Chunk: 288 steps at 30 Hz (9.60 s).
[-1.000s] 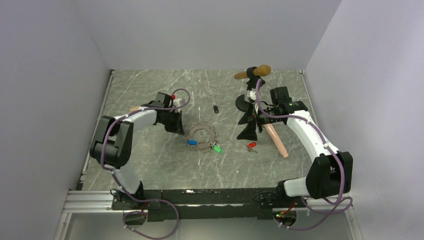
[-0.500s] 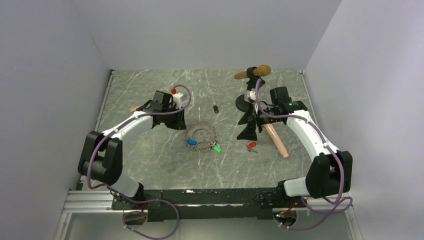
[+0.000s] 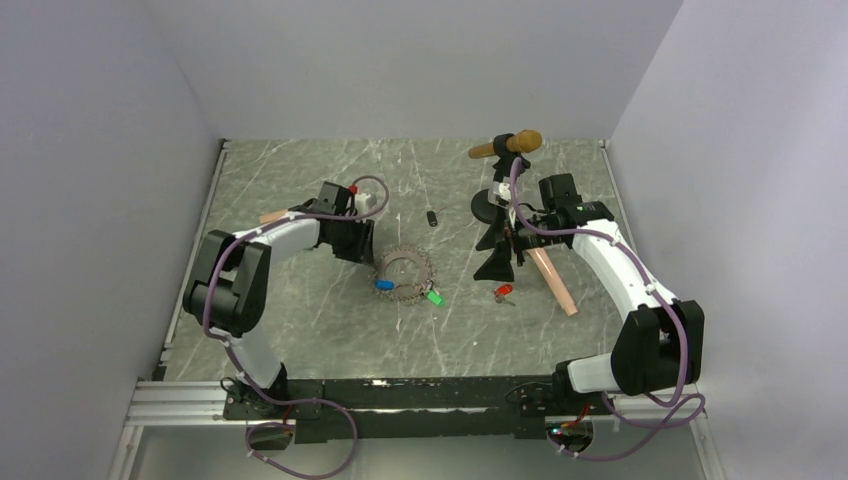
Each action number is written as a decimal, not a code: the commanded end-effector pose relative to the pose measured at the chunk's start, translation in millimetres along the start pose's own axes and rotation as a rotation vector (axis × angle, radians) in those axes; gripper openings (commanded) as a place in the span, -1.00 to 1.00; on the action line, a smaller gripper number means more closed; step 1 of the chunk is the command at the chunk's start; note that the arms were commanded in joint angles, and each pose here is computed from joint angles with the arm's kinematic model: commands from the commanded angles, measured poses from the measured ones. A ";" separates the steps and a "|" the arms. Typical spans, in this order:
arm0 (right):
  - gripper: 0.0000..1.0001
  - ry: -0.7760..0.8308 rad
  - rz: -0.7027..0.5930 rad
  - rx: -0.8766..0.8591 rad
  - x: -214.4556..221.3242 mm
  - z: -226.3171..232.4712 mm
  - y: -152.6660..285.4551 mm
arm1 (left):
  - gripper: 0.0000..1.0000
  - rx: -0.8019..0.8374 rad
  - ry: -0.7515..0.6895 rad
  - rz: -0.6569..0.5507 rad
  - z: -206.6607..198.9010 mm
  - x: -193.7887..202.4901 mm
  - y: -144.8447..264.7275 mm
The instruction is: Put the keys on the keyring
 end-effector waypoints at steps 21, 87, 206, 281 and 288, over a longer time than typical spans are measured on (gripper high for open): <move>0.92 0.053 -0.023 -0.020 -11.3 -0.2 -0.6 | -0.30 0.251 0.267 -0.042 -18.7 -43.9 -25.0; 0.95 0.060 -0.011 -0.029 -11.5 1.5 -3.0 | -0.54 0.414 0.411 0.025 7.1 -24.8 -25.3; -0.22 0.574 -0.180 -0.428 -76.0 78.6 -54.8 | -1.00 0.976 -1.159 -1.080 -200.2 74.4 176.7; -1.00 0.572 -0.251 -0.482 -54.5 74.5 -83.4 | -0.08 0.915 -0.623 -0.830 -190.7 85.8 171.0; -1.00 0.561 -0.239 -0.475 -53.6 72.2 -84.7 | -0.13 0.963 -0.661 -0.802 -198.8 89.4 167.6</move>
Point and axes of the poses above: each gripper's point midway between its finger pads, its own y axis back along the fingers, its own z axis along the line the jaws close on, x = y × z, the point moved 4 cm from there along y, back along the fingers, and after that the axes turned 12 degrees about y, right-handed, at the moved point
